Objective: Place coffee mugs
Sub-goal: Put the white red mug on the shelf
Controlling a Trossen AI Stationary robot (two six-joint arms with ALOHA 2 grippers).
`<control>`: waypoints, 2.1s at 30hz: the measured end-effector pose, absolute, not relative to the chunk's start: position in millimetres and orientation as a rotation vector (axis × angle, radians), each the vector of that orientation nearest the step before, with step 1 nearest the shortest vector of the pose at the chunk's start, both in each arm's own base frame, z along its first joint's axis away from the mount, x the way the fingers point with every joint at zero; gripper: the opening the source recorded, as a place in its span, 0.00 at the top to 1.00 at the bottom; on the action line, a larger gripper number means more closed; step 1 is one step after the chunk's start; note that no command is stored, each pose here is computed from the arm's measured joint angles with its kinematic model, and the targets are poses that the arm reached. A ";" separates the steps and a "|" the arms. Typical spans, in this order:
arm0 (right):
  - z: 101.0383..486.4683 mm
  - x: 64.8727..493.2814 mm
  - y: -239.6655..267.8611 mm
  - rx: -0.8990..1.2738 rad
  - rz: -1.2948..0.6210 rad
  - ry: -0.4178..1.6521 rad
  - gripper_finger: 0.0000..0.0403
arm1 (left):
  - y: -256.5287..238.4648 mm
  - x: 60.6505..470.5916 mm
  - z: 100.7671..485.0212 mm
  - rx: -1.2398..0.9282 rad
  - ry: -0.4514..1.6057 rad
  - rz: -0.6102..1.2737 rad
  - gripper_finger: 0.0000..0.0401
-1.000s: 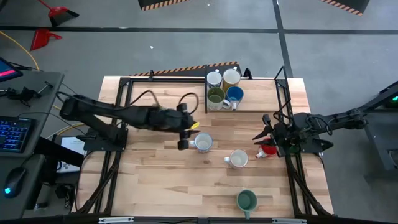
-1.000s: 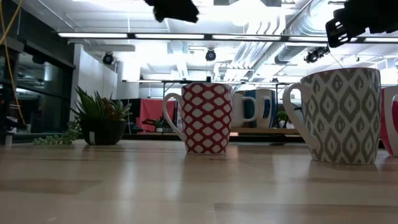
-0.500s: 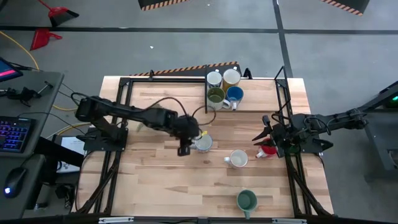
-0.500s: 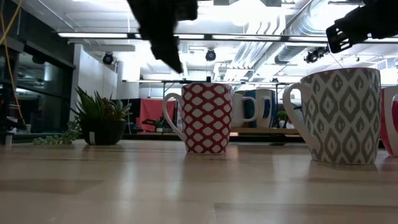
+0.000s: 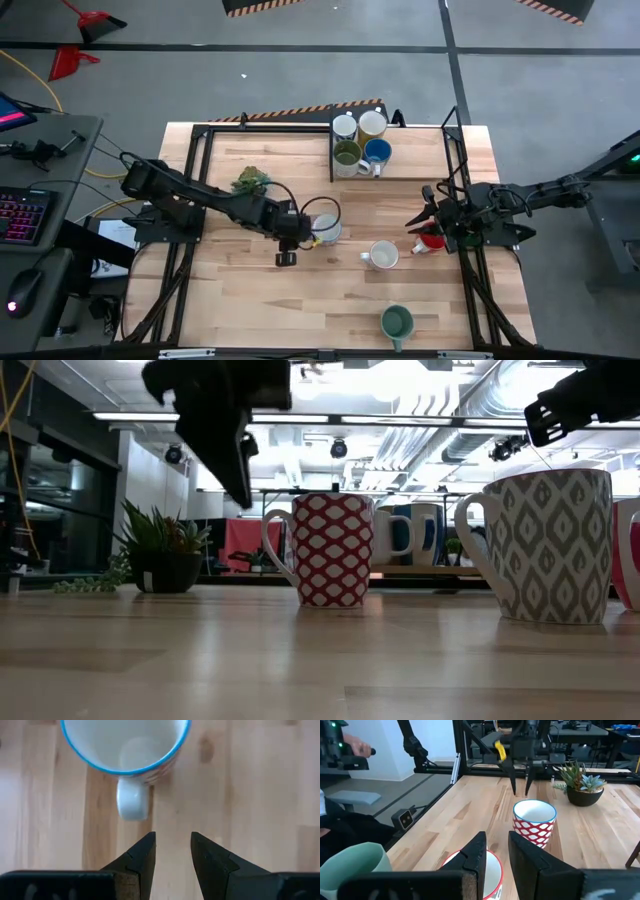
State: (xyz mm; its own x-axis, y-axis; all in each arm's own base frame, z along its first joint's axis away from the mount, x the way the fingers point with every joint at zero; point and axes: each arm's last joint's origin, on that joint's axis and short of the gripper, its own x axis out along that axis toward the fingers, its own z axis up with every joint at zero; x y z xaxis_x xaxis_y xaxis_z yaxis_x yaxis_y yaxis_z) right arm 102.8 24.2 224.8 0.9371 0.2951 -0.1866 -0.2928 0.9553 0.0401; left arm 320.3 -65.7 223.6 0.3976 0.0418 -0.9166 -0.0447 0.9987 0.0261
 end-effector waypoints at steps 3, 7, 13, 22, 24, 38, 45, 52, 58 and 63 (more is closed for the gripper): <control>224.8 102.8 24.2 0.012 0.300 0.192 0.84 | -67.0 323.7 213.1 0.001 1.179 0.078 0.72; 224.9 102.8 24.2 0.012 0.300 0.191 0.84 | -68.4 330.0 199.1 0.012 1.195 0.075 0.72; 225.1 102.8 24.2 0.012 0.301 0.190 0.84 | -68.0 332.4 188.6 0.026 1.232 0.077 0.80; 225.1 102.8 24.2 0.012 0.301 0.189 0.84 | -58.0 341.6 192.5 0.050 1.152 0.064 0.98; 225.1 102.8 24.2 0.012 0.301 0.189 0.84 | -55.6 342.9 192.9 0.049 1.142 0.066 0.99; 225.2 102.8 24.2 0.012 0.301 0.189 0.84 | -46.8 356.4 199.2 0.073 1.007 0.047 1.00; 225.2 102.8 24.2 0.016 0.301 0.189 0.84 | -39.0 361.9 202.1 0.067 0.953 0.058 1.00; 225.2 102.8 24.2 0.016 0.301 0.189 0.84 | -33.9 369.5 195.9 0.062 0.930 0.010 1.00; 225.5 102.7 24.2 0.016 0.301 0.185 0.84 | -35.9 384.5 176.2 0.066 0.936 -0.038 1.00; 225.7 102.7 24.2 0.017 0.301 0.184 0.84 | -37.5 400.2 173.0 0.094 0.934 -0.056 1.00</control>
